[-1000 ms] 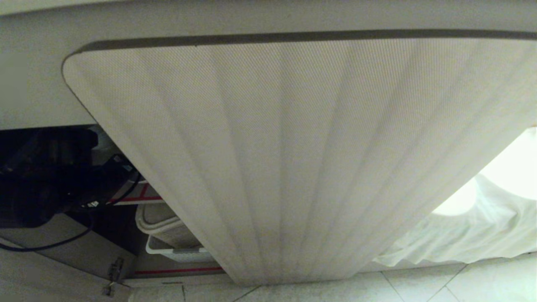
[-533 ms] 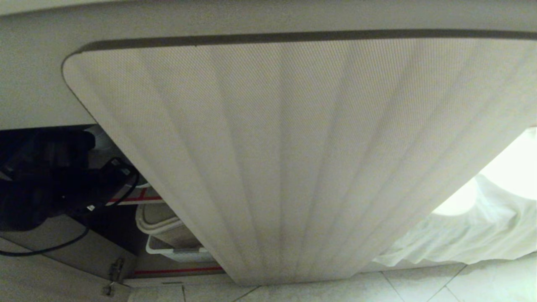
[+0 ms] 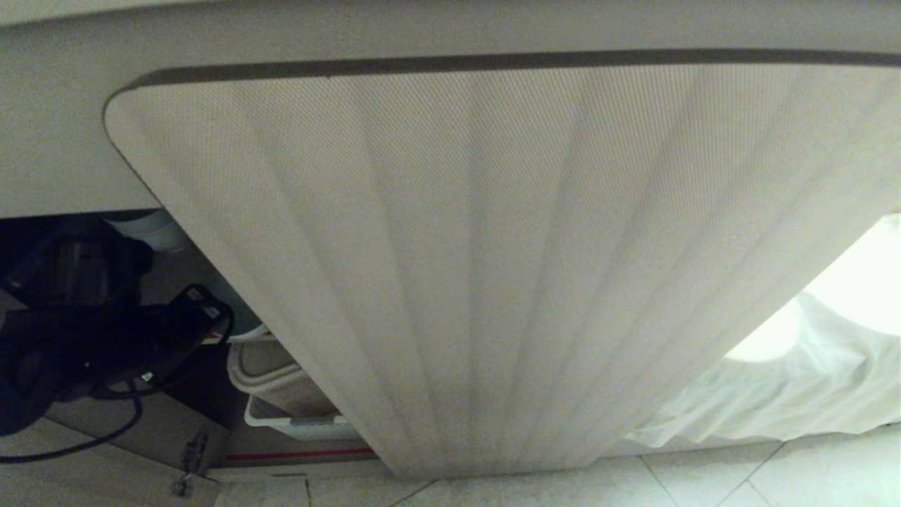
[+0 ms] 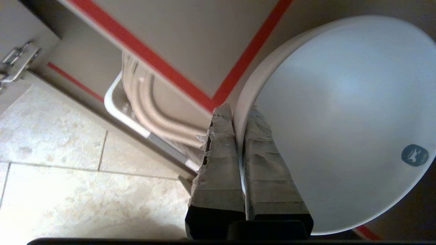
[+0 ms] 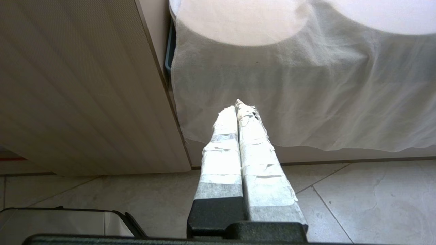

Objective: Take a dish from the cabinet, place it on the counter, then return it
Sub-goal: Take the bowl from the cabinet

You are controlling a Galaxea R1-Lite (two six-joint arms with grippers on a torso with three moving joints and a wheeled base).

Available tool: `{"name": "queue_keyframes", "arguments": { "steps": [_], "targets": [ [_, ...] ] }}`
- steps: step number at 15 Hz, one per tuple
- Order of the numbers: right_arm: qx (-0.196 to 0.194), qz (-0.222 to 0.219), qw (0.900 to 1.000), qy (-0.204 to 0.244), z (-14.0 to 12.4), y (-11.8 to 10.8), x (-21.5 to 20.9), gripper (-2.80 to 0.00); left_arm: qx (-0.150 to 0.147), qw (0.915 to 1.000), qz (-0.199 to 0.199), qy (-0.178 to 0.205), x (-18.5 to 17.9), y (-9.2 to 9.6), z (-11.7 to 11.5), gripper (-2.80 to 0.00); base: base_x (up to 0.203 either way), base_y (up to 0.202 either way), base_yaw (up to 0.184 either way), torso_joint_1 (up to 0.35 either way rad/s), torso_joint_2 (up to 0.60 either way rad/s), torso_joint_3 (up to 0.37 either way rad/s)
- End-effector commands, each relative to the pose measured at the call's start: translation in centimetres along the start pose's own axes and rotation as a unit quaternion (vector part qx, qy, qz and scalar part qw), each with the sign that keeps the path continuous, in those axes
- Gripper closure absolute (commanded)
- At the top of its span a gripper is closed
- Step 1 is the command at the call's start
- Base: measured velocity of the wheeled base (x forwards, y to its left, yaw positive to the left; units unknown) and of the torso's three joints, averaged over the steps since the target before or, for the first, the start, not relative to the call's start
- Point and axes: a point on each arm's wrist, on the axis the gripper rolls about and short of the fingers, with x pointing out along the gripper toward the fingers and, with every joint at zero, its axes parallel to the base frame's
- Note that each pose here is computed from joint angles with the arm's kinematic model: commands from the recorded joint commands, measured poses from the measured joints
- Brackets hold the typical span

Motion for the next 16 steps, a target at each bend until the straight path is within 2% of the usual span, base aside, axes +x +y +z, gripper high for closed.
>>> {"name": "queue_keyframes", "arguments": {
  "steps": [1,4,10,16],
  "targets": [
    [0.0,0.0,1.0,0.0,0.0,0.0,0.0,0.0,-0.002,1.0,-0.004,-0.003,-1.5,0.0,0.1,0.0,0.0,0.0,0.0,0.0,0.0,0.0],
    [0.0,0.001,1.0,0.0,0.0,0.0,0.0,0.0,0.001,1.0,0.001,0.003,-2.4,0.6,-0.4,0.0,0.0,0.0,0.0,0.0,0.0,0.0],
    [0.0,0.0,1.0,0.0,0.0,0.0,0.0,0.0,0.027,0.9995,0.006,0.013,-4.6,1.8,-1.3,0.0,0.0,0.0,0.0,0.0,0.0,0.0],
    [0.0,0.0,1.0,0.0,0.0,0.0,0.0,0.0,0.034,0.9991,0.004,0.026,-6.2,2.2,-2.0,0.0,0.0,0.0,0.0,0.0,0.0,0.0]
  ]
}}
